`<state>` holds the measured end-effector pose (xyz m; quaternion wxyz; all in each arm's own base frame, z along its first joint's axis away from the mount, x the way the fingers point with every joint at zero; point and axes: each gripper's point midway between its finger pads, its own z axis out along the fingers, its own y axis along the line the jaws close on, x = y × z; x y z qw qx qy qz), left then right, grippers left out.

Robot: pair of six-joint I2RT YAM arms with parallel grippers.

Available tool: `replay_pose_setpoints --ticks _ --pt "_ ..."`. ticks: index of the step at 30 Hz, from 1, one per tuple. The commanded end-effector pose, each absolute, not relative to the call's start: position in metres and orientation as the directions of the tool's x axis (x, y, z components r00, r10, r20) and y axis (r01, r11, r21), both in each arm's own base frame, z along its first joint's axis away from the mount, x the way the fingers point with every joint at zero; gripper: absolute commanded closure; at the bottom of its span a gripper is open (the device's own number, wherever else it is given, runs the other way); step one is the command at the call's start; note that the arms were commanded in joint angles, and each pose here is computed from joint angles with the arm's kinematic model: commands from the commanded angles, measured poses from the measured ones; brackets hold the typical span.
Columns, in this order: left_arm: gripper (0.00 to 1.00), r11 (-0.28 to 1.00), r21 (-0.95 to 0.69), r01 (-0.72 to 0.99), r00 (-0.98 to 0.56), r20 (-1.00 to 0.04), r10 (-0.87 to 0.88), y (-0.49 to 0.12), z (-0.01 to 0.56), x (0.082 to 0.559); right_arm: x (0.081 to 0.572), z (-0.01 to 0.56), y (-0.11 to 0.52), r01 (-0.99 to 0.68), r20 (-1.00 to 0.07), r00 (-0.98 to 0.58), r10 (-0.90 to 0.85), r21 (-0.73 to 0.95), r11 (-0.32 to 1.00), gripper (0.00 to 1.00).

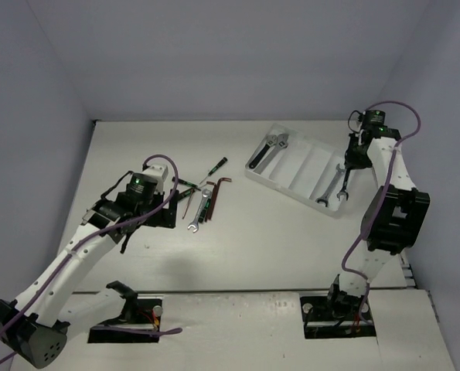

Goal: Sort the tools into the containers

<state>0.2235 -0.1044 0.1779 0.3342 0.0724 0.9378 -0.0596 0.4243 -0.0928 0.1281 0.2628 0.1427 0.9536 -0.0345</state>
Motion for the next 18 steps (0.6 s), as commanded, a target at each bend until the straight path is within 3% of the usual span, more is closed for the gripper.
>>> replay_pose_setpoints --ticks 1,7,9,12,16,18 --pt "0.15 0.990 -0.083 0.118 -0.750 -0.661 0.034 -0.109 0.190 0.240 0.451 0.122 -0.102 0.330 -0.529 -0.794 0.301 0.042 0.943 1.00" --pt "0.15 0.993 -0.069 0.099 -0.782 -0.622 0.034 -0.115 0.175 0.252 0.465 0.099 -0.108 0.361 -0.503 -0.792 0.347 0.072 0.930 0.99" --pt "0.16 0.993 -0.065 0.102 -0.790 -0.612 0.041 -0.120 0.169 0.259 0.466 0.092 -0.110 0.366 -0.494 -0.796 0.350 0.068 0.928 0.91" --pt "0.17 0.992 -0.058 0.114 -0.797 -0.601 0.057 -0.125 0.165 0.267 0.467 0.089 -0.110 0.368 -0.492 -0.796 0.352 0.068 0.927 0.89" --pt "0.19 0.990 -0.042 0.131 -0.817 -0.570 0.084 -0.133 0.157 0.279 0.471 0.088 -0.103 0.359 -0.492 -0.792 0.362 0.104 0.928 0.91" --pt "0.20 0.990 -0.043 0.138 -0.821 -0.564 0.090 -0.138 0.156 0.285 0.473 0.087 -0.100 0.362 -0.490 -0.786 0.376 0.127 0.923 0.97"
